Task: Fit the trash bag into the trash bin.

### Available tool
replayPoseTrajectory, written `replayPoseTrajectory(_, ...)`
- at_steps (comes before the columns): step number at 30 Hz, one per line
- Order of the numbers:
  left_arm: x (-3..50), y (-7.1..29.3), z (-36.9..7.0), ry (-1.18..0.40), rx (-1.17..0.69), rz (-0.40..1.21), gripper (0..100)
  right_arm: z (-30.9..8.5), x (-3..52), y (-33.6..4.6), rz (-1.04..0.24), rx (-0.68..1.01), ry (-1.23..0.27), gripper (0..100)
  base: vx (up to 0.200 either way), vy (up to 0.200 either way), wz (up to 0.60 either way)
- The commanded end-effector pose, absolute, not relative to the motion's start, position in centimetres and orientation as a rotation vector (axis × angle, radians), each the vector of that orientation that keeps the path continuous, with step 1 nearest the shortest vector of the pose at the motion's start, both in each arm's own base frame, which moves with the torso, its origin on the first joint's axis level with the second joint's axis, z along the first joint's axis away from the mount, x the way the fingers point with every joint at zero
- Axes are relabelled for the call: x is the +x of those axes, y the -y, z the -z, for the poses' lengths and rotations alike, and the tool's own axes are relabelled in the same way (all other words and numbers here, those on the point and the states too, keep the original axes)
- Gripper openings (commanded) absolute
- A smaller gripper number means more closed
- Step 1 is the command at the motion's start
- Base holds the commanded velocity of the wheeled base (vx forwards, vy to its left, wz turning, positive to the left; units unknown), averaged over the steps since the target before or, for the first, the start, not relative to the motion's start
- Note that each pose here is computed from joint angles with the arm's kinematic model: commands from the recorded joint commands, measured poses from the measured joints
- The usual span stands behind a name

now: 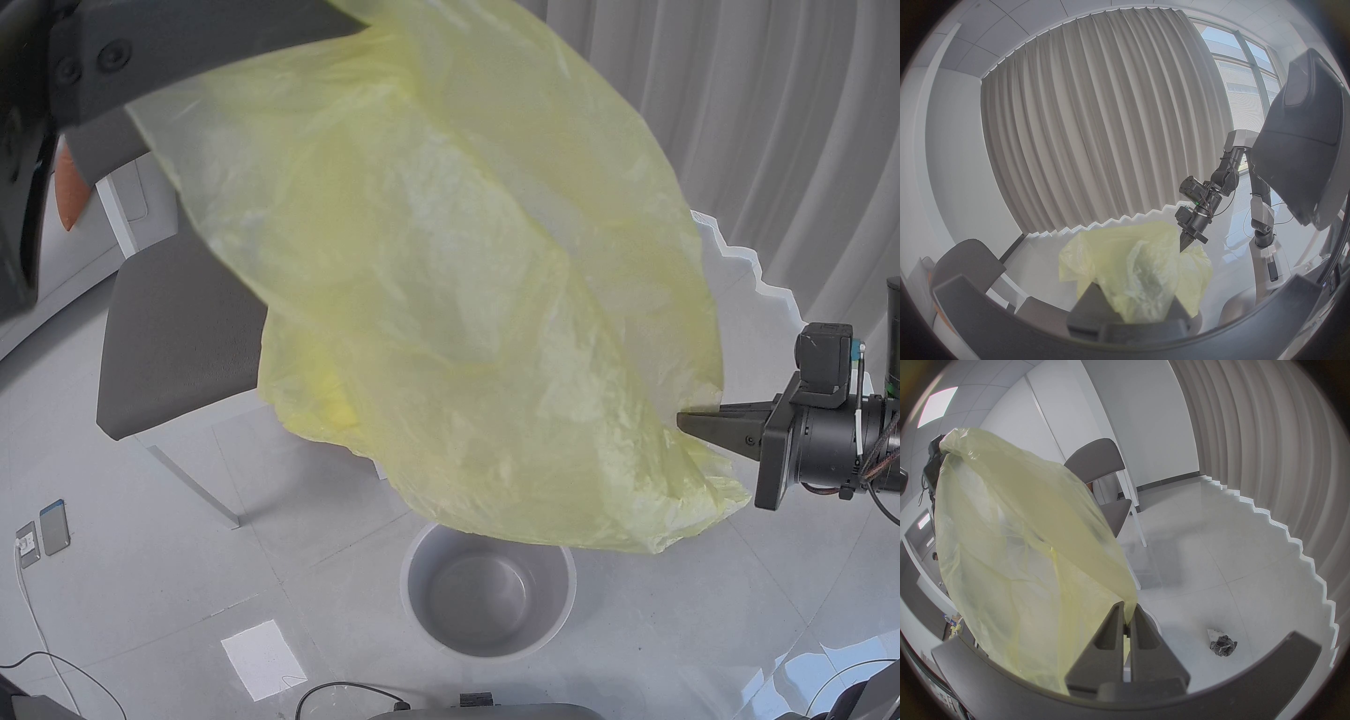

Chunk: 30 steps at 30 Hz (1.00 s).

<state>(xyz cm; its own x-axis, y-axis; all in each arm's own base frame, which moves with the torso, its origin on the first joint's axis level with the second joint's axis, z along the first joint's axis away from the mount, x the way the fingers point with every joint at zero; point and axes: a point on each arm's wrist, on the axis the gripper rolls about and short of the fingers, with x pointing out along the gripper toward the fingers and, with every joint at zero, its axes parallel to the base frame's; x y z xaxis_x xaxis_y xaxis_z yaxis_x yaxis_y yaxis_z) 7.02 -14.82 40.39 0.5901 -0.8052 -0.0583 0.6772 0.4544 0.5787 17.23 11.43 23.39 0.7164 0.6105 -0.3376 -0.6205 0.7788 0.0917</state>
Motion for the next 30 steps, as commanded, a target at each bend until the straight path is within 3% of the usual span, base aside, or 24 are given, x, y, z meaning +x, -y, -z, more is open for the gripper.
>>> replayPoseTrajectory(1, 7.0, 14.7, -40.3, 0.235, 0.598, 0.923, 0, -23.5, 17.1, -11.4, -0.683, -0.029, -0.360, 0, 0.000, 0.000, 0.00)
replayPoseTrajectory(11, 9.8, 16.3, -40.0, 0.165, 0.380, 0.708, 0, -23.1, 17.6, -10.0, -0.550, -0.029, -0.363, 0, 0.000, 0.000, 0.00)
replayPoseTrajectory(18, 10.2, 14.9, -37.3, 0.020, 0.264, 0.668, 0, -23.1, 17.8, -9.2, -0.486, 0.058, -0.383, 0, 0.000, 0.000, 0.00)
replayPoseTrajectory(30, 10.3, 13.4, -31.6, -0.224, 0.094, 0.742, 0, -22.0, 19.1, -9.7, -0.441, 0.041, -0.433, 0, 0.000, 0.000, 0.00)
